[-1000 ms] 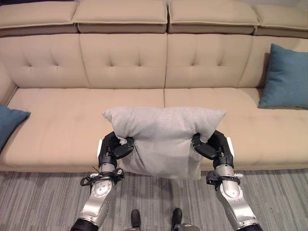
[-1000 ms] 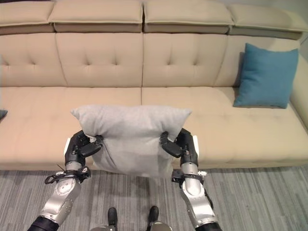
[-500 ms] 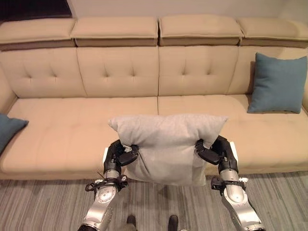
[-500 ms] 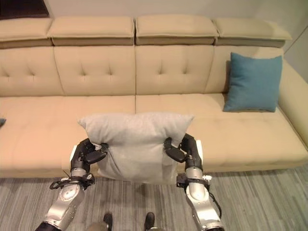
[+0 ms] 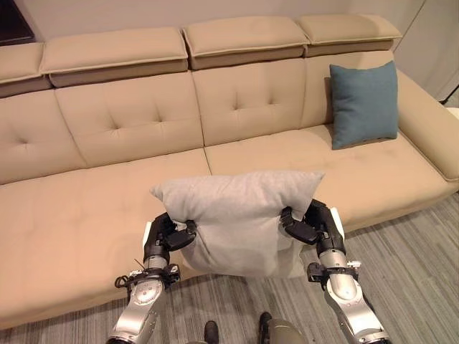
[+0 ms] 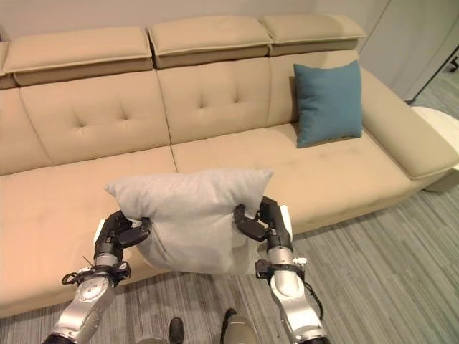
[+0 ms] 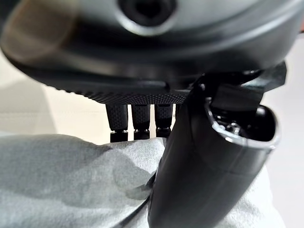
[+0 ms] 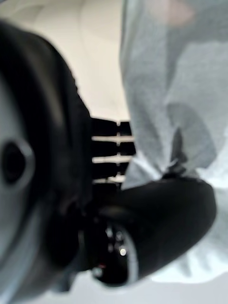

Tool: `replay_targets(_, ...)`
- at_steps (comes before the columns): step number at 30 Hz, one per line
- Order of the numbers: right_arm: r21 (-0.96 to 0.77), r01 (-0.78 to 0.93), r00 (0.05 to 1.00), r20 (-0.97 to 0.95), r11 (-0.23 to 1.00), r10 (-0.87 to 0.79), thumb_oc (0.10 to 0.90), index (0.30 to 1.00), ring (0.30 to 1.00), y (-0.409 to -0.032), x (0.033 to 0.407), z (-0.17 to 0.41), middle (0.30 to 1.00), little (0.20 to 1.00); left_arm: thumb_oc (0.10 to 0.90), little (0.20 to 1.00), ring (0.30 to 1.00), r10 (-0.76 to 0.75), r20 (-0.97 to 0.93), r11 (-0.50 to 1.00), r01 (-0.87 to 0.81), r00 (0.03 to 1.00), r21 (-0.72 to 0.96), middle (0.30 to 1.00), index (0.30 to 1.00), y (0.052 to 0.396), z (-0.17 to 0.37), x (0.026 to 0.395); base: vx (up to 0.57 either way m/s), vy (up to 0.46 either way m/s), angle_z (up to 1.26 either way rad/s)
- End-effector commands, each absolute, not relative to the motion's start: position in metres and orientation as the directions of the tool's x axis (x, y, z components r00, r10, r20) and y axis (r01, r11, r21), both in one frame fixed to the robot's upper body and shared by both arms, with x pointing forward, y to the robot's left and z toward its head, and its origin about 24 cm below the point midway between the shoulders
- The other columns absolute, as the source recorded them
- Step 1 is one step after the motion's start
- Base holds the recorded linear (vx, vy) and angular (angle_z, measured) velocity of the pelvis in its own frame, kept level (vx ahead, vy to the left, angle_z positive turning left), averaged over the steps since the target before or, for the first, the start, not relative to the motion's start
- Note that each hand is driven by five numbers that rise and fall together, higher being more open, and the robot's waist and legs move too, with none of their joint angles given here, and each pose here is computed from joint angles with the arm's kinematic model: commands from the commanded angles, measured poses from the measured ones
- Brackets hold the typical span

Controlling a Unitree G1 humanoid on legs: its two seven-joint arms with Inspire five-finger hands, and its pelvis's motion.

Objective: Pick up all the scattered cushions and arrange them neatly on the sofa.

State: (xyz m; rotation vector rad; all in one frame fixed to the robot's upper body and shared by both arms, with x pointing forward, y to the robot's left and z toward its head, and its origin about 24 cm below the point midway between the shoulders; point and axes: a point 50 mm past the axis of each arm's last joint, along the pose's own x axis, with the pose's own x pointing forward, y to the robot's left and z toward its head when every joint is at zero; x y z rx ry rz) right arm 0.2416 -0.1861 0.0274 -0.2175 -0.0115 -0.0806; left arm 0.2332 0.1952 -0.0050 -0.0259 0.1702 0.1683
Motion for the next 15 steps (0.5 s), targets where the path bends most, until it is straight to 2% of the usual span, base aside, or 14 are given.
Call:
replay_targets(1,-0.136,0.019,0.916,0.399,0.990,0.037,0.400,0.300,0.300,-0.159,0.258,0.102,0.300,0.300,0.400,0.300,0.300,-0.033,0.210,0.994,0.055,0.977,-0.097,0.300,0.300,0.154,0.065,0.256,0.25,-0.105,0.08)
replay_targets(11,-0.151,0.101,0.932,0.361,0.983,-0.040,0.400,0.300,0.300,-0.185,0.251,0.093,0.300,0.300,0.400,0.300,0.300,-0.077,0.198,0.979,0.111,0.977,-0.169,0.300,0.300,0.137,0.062,0.259,0.18,-0.198,0.62)
replay_targets(15,-0.155,0.119,0.934,0.353,0.981,-0.058,0.400,0.300,0.300,-0.191,0.249,0.092,0.300,0.300,0.400,0.300,0.300,-0.089,0.175,0.981,0.117,0.981,-0.154,0.300,0.300,0.137,0.057,0.258,0.13,-0.036,0.24)
